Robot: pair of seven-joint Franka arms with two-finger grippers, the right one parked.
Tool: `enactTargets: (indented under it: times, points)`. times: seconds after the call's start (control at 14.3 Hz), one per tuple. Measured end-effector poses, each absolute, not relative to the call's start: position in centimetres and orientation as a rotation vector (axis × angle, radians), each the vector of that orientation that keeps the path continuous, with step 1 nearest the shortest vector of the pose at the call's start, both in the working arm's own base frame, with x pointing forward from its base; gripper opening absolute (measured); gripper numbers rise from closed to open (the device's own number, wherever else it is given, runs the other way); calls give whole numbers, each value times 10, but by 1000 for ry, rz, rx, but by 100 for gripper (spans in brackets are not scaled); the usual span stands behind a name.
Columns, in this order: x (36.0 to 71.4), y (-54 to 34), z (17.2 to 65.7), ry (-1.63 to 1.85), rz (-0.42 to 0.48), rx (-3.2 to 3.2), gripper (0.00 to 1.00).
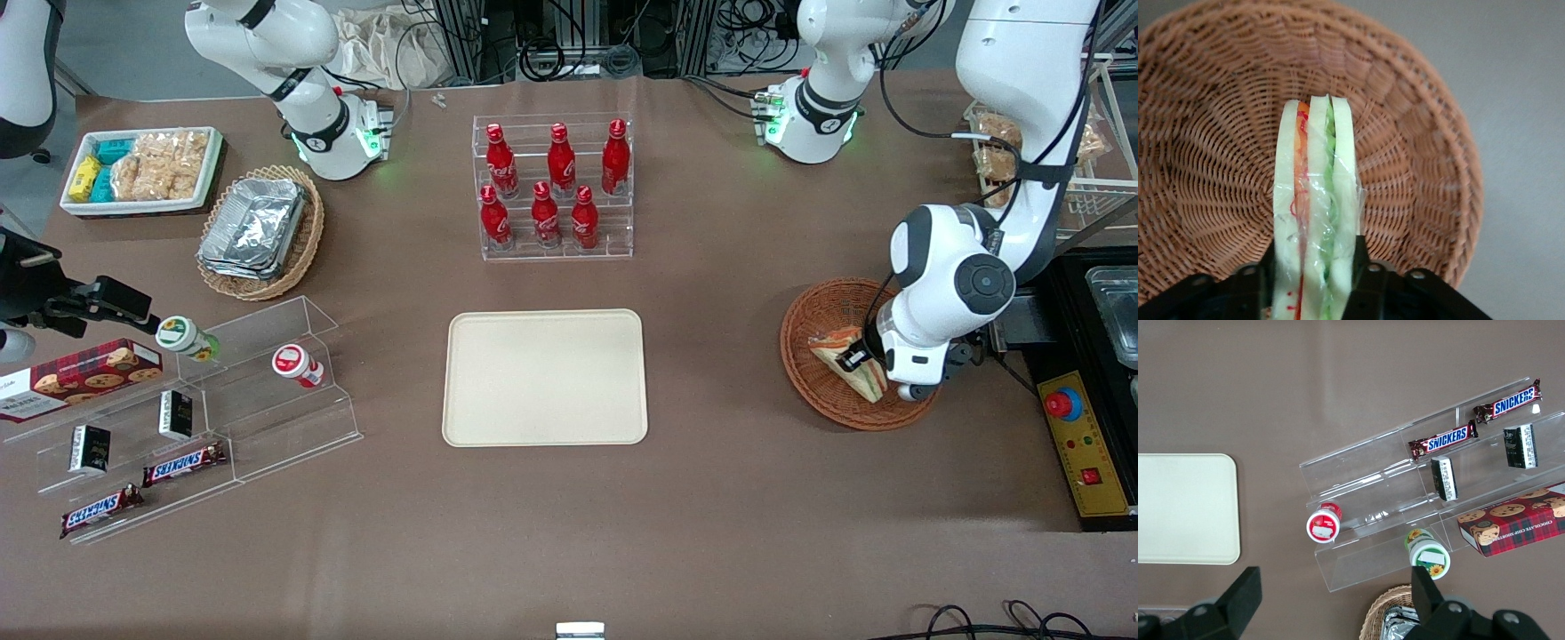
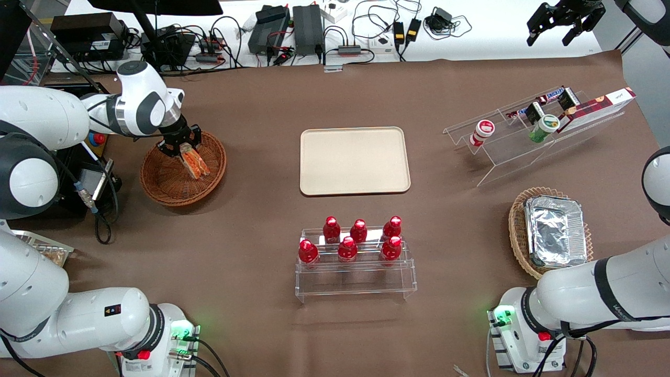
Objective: Place sandwich from basket to tray
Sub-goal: 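Close the left gripper on the wrapped sandwich, then lift the sandwich and carry it with the left gripper to the tray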
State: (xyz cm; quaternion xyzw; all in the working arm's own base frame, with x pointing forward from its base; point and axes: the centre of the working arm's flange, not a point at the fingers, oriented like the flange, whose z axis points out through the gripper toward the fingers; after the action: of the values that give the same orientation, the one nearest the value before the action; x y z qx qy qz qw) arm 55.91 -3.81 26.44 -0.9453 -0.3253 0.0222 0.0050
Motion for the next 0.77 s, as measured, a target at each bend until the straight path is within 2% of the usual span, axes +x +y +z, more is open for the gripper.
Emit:
enactTargets:
  times: [0.14, 0.28, 0.49, 0.77]
  points:
    - [569, -41, 279, -1059, 45, -2947, 31]
    - [581, -41, 309, -1067, 105, -2911, 27]
    - [601, -37, 384, -1070, 184, -2860, 15]
    - [611, -56, 483, -1033, 206, -2867, 15]
